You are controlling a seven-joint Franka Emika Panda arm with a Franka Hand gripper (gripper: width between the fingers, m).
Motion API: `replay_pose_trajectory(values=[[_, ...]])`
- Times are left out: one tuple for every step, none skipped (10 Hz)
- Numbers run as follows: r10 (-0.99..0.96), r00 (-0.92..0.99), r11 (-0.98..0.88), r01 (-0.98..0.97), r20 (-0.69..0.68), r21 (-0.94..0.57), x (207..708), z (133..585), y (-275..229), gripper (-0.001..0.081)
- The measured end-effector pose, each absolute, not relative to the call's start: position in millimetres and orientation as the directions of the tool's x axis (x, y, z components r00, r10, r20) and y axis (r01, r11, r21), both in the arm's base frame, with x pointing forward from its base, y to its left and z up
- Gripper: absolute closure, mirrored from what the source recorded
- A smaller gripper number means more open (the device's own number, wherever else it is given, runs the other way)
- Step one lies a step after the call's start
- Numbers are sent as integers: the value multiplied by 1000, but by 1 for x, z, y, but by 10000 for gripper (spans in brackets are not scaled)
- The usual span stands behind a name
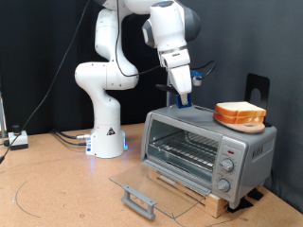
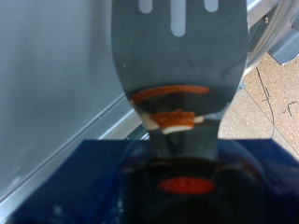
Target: Make a piece of toast with the oven
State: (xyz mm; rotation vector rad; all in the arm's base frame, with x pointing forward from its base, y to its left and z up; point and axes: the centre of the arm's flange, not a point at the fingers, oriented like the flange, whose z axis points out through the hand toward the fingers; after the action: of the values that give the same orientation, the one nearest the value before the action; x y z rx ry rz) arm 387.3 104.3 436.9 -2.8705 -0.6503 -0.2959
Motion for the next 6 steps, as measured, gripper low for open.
replay_pose_trajectory(values=[[404, 885, -886, 442, 232, -141, 390, 436, 105, 413], [403, 884, -884, 443, 235, -152, 392, 436, 106, 413], [407, 882, -876, 451, 239, -173, 393, 436, 107, 413], [418, 876, -863, 466, 241, -194, 394, 435, 108, 413], [425, 874, -857, 472, 236, -207, 395, 434, 108, 413], [427, 875, -854, 473, 229, -216, 396, 433, 109, 413]])
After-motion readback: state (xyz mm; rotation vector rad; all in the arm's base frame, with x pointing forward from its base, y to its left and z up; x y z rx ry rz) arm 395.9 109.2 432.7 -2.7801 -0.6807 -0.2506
